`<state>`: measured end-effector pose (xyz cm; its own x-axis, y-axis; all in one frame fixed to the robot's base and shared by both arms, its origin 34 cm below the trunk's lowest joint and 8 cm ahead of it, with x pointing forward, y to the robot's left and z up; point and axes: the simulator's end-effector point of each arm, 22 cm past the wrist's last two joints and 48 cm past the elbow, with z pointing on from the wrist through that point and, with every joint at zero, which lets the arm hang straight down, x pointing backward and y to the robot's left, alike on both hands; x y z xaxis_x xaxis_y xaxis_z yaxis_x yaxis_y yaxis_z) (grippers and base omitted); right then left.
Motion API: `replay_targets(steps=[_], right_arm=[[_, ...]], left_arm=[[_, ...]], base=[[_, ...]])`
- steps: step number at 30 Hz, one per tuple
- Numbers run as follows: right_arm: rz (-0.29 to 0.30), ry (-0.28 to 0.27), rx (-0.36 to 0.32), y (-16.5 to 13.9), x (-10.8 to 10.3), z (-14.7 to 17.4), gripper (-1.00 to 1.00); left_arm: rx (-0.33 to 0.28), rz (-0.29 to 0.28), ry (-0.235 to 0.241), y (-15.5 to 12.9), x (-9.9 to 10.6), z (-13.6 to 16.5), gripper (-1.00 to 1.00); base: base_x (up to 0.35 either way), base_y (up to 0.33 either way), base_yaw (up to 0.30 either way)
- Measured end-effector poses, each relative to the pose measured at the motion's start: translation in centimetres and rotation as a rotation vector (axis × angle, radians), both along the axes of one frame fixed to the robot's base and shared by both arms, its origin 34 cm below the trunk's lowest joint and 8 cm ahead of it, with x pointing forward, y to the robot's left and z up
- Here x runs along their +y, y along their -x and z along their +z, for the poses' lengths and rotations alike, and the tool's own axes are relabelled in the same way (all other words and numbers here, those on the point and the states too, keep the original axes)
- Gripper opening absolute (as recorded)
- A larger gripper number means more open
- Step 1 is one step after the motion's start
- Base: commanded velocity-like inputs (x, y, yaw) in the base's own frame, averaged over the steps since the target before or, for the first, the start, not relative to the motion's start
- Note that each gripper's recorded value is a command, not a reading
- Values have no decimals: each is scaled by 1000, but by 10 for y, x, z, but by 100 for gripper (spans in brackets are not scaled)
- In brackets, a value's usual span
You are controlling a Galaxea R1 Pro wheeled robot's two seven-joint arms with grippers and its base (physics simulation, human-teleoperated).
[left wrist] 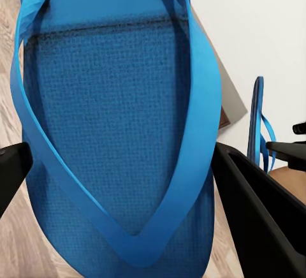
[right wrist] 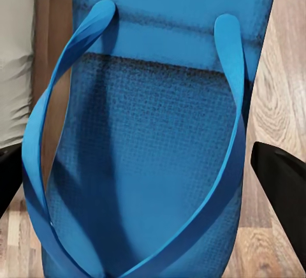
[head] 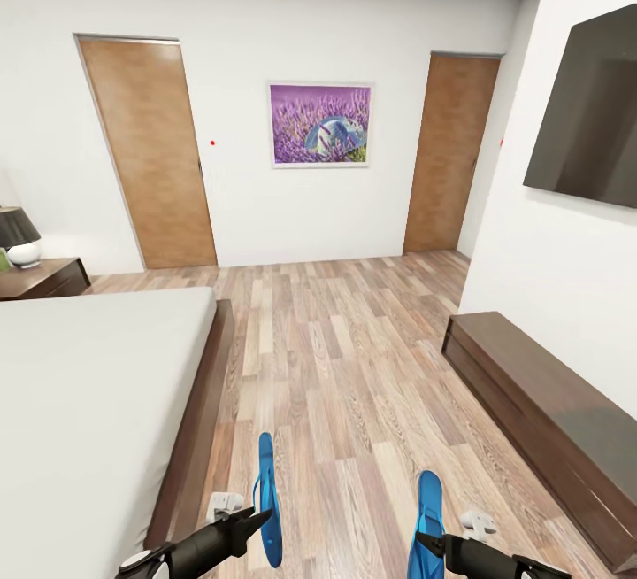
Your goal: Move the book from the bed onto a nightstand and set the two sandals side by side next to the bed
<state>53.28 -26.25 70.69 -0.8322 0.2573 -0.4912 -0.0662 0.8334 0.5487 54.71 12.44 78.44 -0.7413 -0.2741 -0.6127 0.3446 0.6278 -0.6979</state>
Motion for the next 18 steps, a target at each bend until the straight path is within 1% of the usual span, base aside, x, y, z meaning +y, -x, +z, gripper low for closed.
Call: replay_targets(steps=[11, 14, 18], right_arm=[[1, 0, 1, 1, 0, 4, -100], [1, 1, 0, 1, 0, 4, -100], [1, 0, 0, 2, 0, 4, -100]], left_arm=[[0, -1, 1, 1, 0, 4, -100], [0, -1, 1, 1, 0, 5, -100], [0, 0, 0, 1, 0, 5, -100]], base=[[3, 0, 0], [180, 0, 0], [295, 0, 0]])
